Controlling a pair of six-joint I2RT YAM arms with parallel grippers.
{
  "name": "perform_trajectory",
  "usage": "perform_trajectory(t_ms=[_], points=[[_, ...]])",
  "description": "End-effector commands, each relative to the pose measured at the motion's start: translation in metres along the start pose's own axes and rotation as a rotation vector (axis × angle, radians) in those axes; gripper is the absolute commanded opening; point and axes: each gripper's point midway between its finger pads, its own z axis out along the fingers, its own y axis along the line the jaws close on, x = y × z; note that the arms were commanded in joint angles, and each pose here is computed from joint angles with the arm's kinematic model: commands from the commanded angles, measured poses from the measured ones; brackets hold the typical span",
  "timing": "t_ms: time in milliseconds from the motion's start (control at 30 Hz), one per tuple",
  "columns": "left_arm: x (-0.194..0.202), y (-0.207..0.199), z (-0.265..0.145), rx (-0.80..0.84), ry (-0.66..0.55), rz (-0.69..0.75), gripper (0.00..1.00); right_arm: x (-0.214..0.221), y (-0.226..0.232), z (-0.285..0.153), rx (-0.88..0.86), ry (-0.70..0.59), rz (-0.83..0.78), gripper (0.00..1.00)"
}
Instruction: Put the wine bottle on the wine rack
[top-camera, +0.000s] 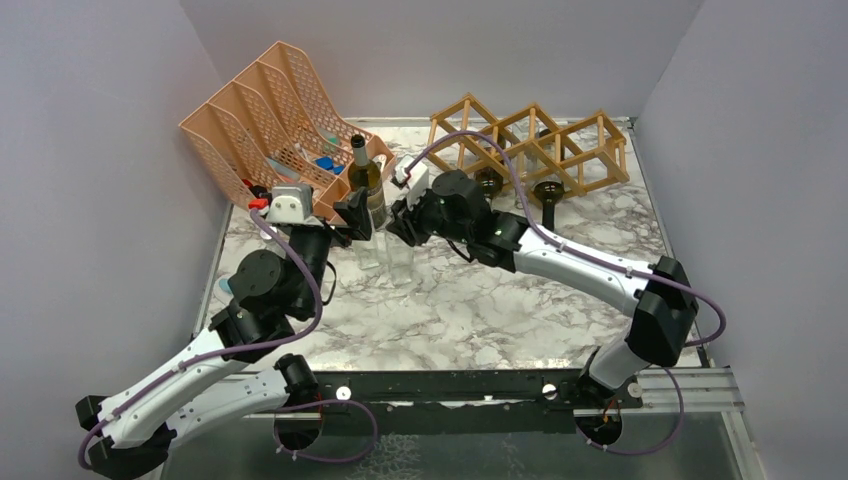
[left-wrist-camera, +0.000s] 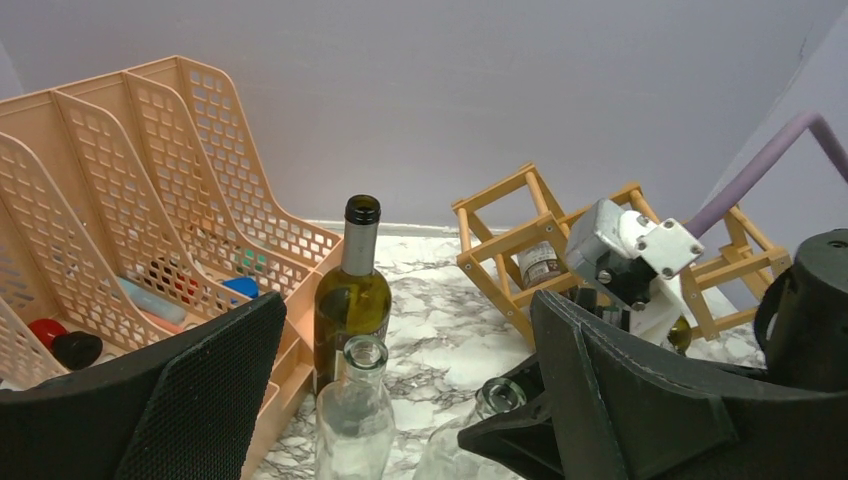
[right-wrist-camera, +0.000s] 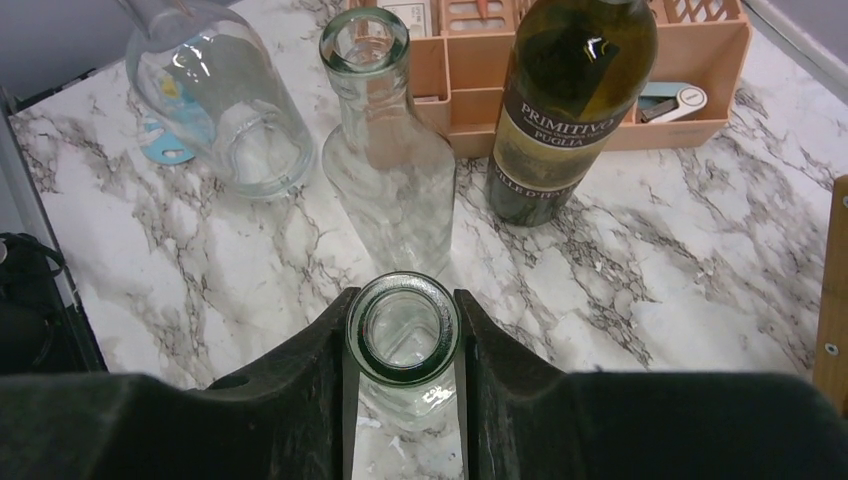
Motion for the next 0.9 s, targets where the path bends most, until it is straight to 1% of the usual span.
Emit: perform_trajectory(t_ms=[0,100,167,200,267,400,533,700,800,867], points=[[0.012,-0.007,0.003,0.024,0.004,0.021,0.99,-0.036,-0.009,-0.029,0.071,-0.116,-0.001,0.17],[0.023,-0.022,0.005,0.089,0.016,0.018,0.99,-0.046,-0.016,-0.054,0.120,-0.154,-0.002,0.16],[0.036,-0.037,0.006,0.161,0.022,0.006,0.99,-0.049,-0.021,-0.073,0.151,-0.166,0.000,0.16],[0.051,-0.046,0.005,0.208,0.035,0.008,0.99,-0.049,-0.023,-0.083,0.164,-0.172,0.002,0.16],[0.064,-0.067,0.003,0.308,0.028,-0.008,0.99,-0.051,-0.026,-0.105,0.194,-0.187,0.006,0.16],[0.105,-0.105,-0.007,0.502,0.081,-0.031,0.99,-0.046,-0.033,-0.137,0.245,-0.181,0.030,0.16],[0.136,-0.131,-0.020,0.667,0.114,-0.002,0.99,-0.044,-0.036,-0.169,0.275,-0.188,0.059,0.16],[0.173,-0.158,-0.048,0.911,0.144,0.086,0.99,-0.044,-0.036,-0.199,0.290,-0.212,0.091,0.16],[0.188,-0.174,-0.063,1.053,0.144,0.125,0.99,-0.045,-0.031,-0.213,0.266,-0.220,0.087,0.16],[0.196,-0.182,-0.067,1.106,0.153,0.134,0.99,-0.047,-0.026,-0.220,0.235,-0.229,0.073,0.16]])
